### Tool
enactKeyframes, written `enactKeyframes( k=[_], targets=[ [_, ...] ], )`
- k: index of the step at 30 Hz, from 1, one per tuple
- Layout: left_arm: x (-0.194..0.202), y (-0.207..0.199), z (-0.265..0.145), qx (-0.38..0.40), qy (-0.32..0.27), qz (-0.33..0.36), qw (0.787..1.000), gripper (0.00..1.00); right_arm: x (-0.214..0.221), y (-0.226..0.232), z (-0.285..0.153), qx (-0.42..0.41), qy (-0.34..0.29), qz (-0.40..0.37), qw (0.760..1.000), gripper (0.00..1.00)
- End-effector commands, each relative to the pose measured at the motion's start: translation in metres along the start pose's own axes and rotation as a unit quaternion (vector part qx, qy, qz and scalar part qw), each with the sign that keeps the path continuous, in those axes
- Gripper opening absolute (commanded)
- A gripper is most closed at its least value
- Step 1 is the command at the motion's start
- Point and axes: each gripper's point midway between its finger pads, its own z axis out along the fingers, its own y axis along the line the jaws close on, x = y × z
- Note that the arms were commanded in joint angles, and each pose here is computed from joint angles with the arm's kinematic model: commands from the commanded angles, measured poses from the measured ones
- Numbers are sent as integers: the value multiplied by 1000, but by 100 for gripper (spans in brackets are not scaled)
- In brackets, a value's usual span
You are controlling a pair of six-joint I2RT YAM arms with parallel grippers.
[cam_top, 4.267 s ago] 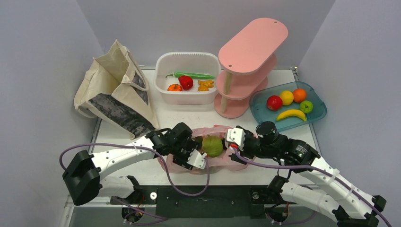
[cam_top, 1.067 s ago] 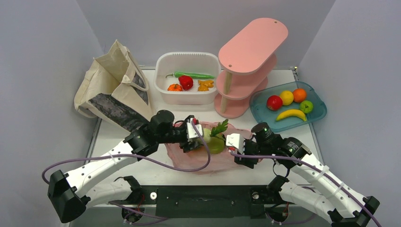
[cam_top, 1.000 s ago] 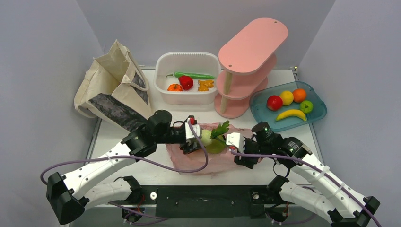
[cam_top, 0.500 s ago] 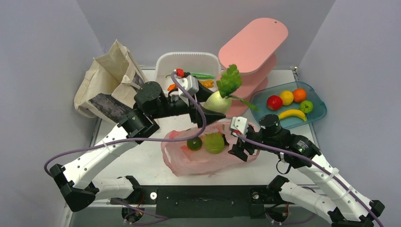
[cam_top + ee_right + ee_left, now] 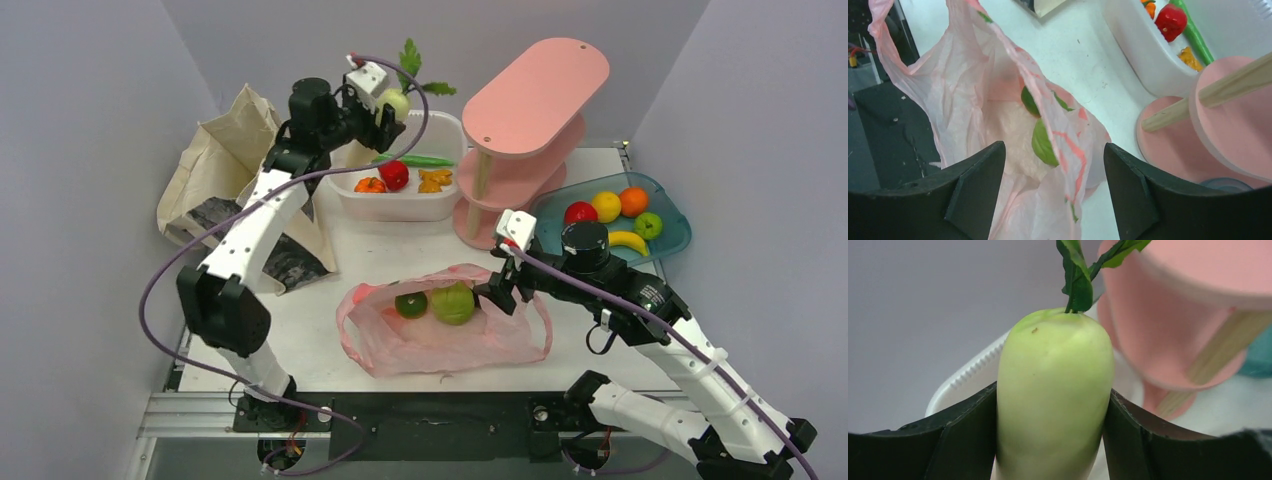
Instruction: Untie the knot of the grocery bags and take out the mixed food
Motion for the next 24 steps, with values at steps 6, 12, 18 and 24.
enactKeyframes(
  k=[6, 12, 18, 24],
  targets=[
    [118, 84, 51, -53, 164, 128, 977, 26, -25, -14, -7, 33, -40, -6, 999, 68],
    [157, 104, 86, -41, 206, 152, 966, 21, -10, -18, -2, 34, -18, -42, 998, 69],
    [160, 109, 101, -29, 204, 138, 969, 74, -5, -31, 8, 47, -7, -20, 999, 69],
    [155, 106, 100, -23, 177, 141, 974, 97, 1, -51, 10, 74, 9, 62, 995, 69]
  ],
)
